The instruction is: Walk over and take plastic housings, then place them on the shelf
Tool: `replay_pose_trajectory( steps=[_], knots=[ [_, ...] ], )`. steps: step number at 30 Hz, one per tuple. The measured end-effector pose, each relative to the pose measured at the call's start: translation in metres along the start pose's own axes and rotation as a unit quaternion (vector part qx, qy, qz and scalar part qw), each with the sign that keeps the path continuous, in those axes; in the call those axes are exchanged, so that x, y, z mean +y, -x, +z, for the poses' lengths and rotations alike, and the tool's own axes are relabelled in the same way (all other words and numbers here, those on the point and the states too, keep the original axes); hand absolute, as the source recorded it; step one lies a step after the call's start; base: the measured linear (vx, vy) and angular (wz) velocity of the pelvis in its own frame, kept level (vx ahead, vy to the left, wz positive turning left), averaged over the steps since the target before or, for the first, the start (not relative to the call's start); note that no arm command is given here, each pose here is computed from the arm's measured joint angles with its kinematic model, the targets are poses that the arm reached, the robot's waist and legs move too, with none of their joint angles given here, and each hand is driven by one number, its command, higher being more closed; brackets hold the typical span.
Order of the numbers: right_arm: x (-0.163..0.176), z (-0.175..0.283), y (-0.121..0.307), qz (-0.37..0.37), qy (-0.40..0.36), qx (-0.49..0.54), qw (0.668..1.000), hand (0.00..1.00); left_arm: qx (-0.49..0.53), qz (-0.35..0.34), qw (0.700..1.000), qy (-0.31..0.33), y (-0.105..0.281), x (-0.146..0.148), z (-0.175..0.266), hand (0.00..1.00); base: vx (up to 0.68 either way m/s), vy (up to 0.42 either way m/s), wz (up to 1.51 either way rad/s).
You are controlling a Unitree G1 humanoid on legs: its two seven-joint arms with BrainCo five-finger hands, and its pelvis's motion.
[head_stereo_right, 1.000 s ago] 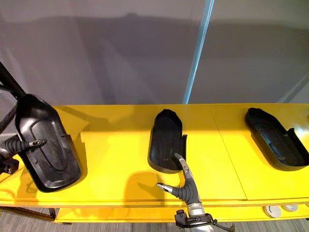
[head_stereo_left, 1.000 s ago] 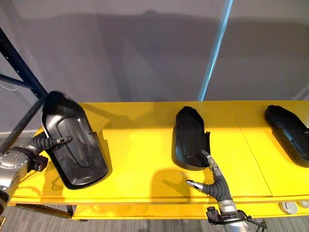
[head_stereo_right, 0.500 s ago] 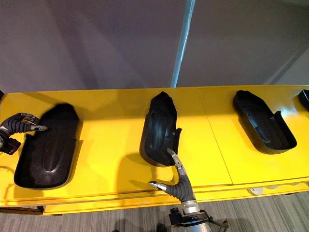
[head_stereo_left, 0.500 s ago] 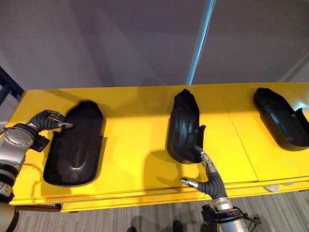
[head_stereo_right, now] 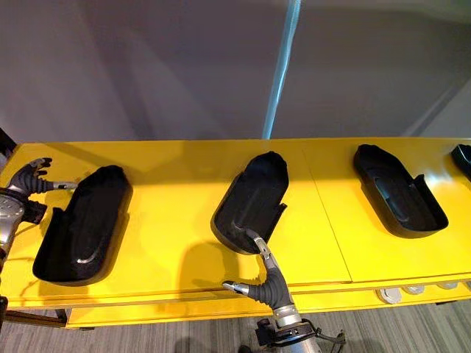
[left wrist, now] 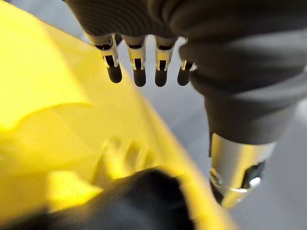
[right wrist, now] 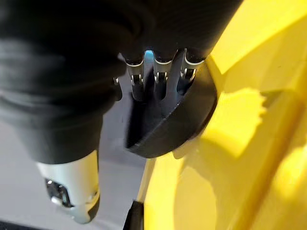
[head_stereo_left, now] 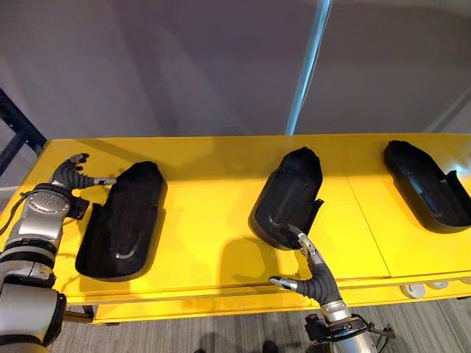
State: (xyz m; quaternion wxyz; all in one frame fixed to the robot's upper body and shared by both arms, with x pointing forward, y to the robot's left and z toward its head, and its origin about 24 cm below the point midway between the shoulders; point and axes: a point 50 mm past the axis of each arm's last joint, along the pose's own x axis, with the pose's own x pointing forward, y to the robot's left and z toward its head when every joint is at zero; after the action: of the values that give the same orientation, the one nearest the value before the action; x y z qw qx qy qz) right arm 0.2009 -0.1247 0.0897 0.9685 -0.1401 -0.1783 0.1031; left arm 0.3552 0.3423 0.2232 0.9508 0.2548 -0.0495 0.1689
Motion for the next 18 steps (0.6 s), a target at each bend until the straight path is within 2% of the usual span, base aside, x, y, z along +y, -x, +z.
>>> replay_pose_trajectory(
  steps=[4,7,10,18],
  knots=[
    [-0.009,0.009,-0.020,-0.003,0.025,-0.036,0.999,0.00,-0.158,0.023,0.981,0.107,0.013,-0.011,0.056,0.00,-0.02,0.008,0.26],
    [-0.015,0.021,-0.036,-0.009,0.042,-0.075,0.996,0.00,-0.260,0.076,0.947,0.173,0.044,-0.010,0.077,0.00,-0.01,0.015,0.22],
    [-0.018,0.030,-0.047,-0.006,0.056,-0.104,0.993,0.00,-0.278,0.116,0.930,0.213,0.074,-0.020,0.062,0.00,-0.01,0.016,0.26],
    [-0.029,0.054,-0.068,-0.007,0.071,-0.165,0.984,0.00,-0.218,0.118,0.938,0.242,0.159,-0.060,0.008,0.00,-0.02,0.014,0.24]
  ],
)
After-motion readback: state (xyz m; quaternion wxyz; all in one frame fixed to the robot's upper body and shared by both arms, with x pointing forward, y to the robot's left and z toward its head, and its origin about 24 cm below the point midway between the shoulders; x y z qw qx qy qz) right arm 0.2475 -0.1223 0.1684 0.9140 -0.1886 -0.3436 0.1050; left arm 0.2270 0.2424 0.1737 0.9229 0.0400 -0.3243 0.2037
